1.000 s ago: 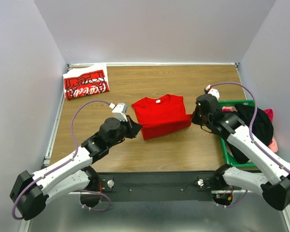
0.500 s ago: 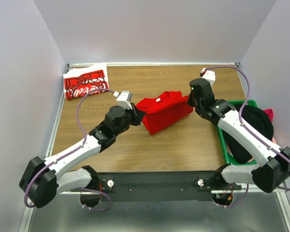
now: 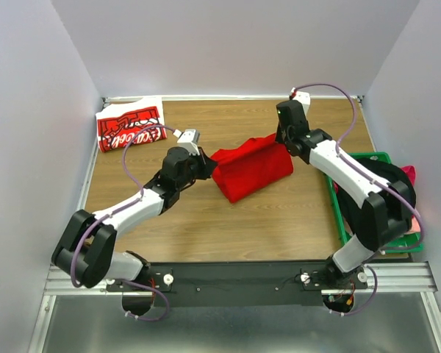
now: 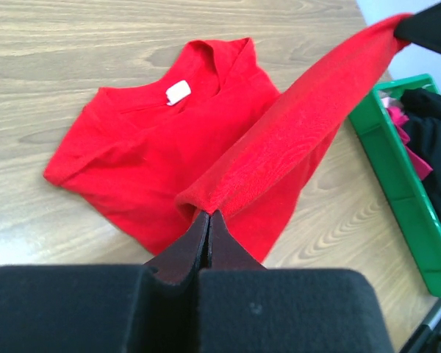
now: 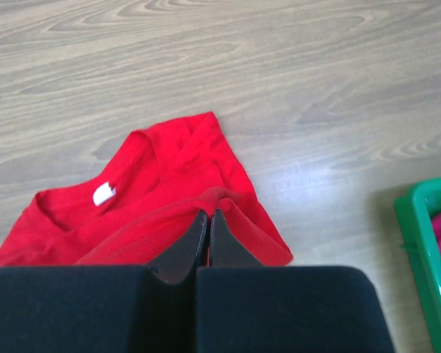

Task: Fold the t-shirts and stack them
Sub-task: Fold the tshirt

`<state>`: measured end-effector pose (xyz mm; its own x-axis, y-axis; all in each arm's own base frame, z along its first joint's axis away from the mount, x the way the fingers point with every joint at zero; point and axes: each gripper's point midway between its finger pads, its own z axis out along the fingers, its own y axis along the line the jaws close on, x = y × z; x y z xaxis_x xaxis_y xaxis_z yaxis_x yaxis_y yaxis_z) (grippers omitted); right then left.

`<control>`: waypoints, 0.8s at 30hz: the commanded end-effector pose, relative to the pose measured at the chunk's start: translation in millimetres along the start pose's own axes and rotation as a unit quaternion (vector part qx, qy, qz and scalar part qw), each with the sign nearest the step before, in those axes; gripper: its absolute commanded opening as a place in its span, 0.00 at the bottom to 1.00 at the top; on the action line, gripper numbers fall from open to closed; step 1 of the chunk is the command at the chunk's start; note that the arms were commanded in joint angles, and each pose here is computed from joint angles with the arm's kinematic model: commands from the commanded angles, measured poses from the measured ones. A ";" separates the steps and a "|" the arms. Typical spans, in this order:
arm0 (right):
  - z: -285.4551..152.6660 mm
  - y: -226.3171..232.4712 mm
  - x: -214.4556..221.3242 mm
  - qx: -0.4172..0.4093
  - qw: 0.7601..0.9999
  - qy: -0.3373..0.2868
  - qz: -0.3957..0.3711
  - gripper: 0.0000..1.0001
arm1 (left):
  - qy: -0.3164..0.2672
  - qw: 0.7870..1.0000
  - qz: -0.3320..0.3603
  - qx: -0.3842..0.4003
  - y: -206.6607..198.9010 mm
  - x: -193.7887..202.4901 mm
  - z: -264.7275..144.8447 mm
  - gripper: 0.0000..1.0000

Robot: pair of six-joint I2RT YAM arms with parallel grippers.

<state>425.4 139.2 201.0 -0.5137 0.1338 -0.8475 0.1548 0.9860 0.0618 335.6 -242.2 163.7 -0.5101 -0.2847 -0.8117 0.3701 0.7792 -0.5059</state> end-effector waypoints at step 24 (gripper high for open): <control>102.2 40.3 -15.3 -0.049 0.997 0.024 -0.063 0.71 | 0.000 0.994 -0.028 -0.110 85.8 -21.5 57.4 0.64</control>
<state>517.2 161.8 124.7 -0.6203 0.0230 -0.7840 0.0605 0.9980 -0.0186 411.0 -215.9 106.6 -0.5766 -0.3100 -0.7559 0.2145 0.8353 -0.5062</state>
